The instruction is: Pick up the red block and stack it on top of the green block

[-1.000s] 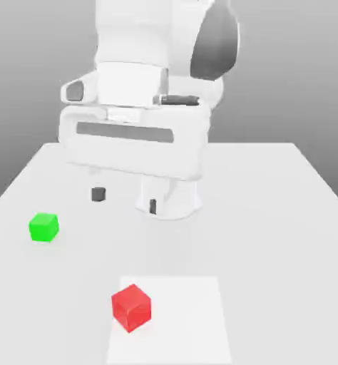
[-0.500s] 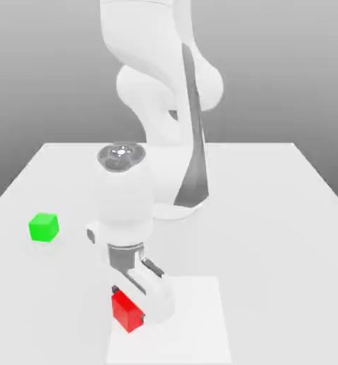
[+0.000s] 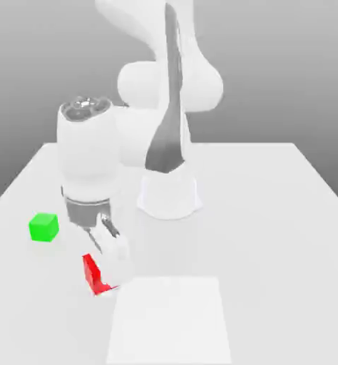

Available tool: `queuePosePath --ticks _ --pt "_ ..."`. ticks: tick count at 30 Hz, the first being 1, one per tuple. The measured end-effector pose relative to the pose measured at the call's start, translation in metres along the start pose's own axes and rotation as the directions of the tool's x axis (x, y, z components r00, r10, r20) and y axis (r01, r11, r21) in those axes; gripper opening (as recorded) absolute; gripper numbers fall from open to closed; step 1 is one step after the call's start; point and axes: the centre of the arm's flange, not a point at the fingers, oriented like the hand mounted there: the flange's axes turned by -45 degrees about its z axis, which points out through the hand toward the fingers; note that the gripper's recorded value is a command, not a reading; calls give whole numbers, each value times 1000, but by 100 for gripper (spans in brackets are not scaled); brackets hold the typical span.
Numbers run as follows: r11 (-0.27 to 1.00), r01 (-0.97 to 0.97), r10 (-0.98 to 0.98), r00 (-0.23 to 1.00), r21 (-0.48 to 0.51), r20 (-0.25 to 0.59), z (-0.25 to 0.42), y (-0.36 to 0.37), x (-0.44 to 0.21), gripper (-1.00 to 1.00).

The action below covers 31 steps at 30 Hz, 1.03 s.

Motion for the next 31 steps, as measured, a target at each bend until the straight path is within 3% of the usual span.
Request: queuePosePath --ticks 6,12,15,21,22,31 --pt "892 -451 451 893 -10 -8 -12 103 51 -100" --pt "564 -826 826 564 -14 20 -16 217 68 -100" --pt "478 -878 878 478 -14 35 -2 238 67 -100" --pt "465 -885 885 465 -15 36 44 240 65 -100" --pt "465 -885 885 465 -15 34 50 240 64 100" --pt "464 -886 886 463 -16 39 36 240 66 100"
